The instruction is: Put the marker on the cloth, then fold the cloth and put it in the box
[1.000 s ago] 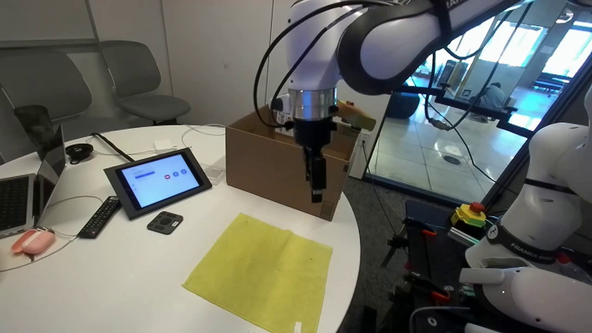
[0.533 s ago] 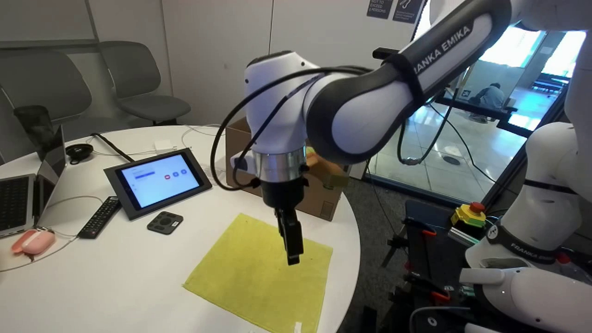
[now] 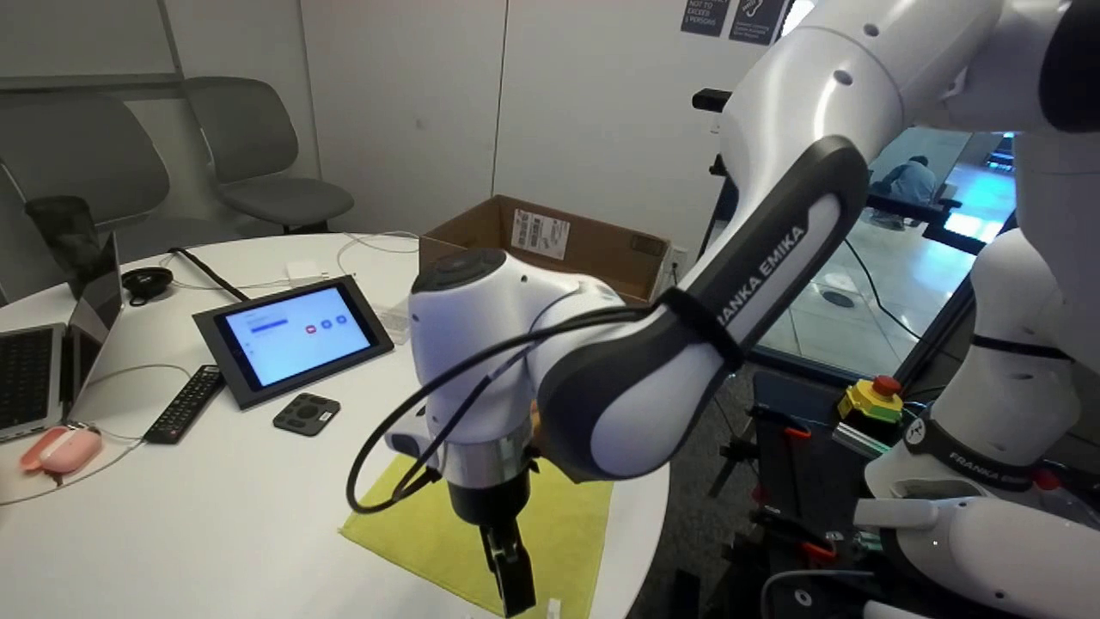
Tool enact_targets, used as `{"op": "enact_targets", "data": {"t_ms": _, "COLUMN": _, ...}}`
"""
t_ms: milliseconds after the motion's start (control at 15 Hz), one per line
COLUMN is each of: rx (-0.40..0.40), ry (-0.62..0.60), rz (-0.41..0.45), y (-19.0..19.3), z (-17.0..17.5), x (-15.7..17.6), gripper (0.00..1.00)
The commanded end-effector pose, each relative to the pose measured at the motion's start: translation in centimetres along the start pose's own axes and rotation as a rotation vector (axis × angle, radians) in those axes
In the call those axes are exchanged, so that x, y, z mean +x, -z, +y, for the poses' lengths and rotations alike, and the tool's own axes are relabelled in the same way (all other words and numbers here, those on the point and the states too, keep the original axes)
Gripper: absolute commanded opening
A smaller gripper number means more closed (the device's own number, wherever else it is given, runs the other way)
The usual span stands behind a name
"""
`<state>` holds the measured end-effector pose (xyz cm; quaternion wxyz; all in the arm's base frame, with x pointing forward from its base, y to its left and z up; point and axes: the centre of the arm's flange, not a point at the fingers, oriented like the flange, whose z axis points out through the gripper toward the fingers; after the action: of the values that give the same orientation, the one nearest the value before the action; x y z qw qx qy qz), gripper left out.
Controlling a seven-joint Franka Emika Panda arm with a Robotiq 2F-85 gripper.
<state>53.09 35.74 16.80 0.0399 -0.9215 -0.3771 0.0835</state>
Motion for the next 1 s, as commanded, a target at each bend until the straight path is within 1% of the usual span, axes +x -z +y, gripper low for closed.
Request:
{"op": "enact_targets", "data": {"t_ms": 0, "rx": -0.022, "ry": 0.072, "rz": 0.034, "y": -3.0, "z": -1.6, "x": 3.6, "gripper": 1.0}}
{"op": "enact_targets", "data": {"t_ms": 333, "rx": -0.054, "ry": 0.17, "rz": 0.05, "y": -5.1, "z": -4.0, "x": 4.9, "gripper": 1.0}}
{"op": "enact_targets", "data": {"t_ms": 600, "rx": -0.102, "ry": 0.284, "rz": 0.062, "y": -6.3, "z": -6.0, "x": 4.6, "gripper": 1.0}}
{"op": "enact_targets", "data": {"t_ms": 933, "rx": -0.141, "ry": 0.382, "rz": 0.116, "y": -8.1, "z": -6.9, "x": 4.6, "gripper": 1.0}}
